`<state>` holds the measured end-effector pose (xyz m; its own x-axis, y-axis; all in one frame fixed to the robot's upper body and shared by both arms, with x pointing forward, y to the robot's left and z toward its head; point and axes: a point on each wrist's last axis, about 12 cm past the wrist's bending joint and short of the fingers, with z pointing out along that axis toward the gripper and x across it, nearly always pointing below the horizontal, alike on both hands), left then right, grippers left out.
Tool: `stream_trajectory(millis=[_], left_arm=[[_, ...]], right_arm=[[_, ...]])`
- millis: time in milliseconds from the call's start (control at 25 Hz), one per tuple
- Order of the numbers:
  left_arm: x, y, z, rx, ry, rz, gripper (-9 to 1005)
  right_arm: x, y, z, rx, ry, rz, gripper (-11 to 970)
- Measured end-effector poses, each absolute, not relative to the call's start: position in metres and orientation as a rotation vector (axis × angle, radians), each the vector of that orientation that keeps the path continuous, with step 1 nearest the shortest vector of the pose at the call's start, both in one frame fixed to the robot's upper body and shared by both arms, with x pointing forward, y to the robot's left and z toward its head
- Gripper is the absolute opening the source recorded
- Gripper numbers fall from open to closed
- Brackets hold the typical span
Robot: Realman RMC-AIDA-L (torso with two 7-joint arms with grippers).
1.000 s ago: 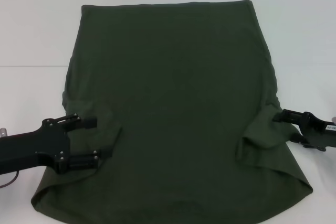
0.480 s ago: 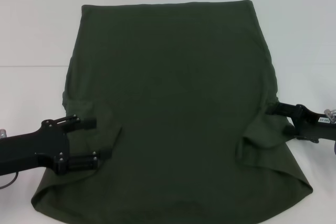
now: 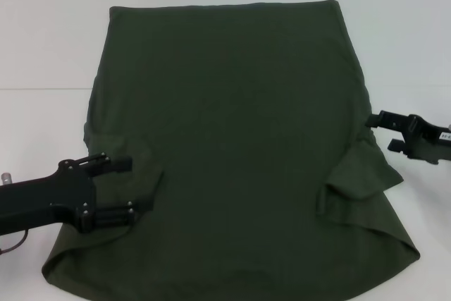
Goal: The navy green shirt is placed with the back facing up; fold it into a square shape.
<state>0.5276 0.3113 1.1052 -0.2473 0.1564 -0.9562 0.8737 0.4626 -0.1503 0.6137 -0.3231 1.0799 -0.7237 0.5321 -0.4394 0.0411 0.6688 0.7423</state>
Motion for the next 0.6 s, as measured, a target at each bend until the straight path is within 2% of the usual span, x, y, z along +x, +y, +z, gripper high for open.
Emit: stream_trajectory(millis=[360,600], left_arm=[[0.529,0.310,1.104,0.822,1.700,-0.947,876],[0.527,0.308,1.100,0.790,1.713,-0.988,875]], right_arm=[[0.615,-0.350,1.108,0.361,2.278,0.996,900],[0.622,-0.328,1.135,0.088,2.443,0.940,897]])
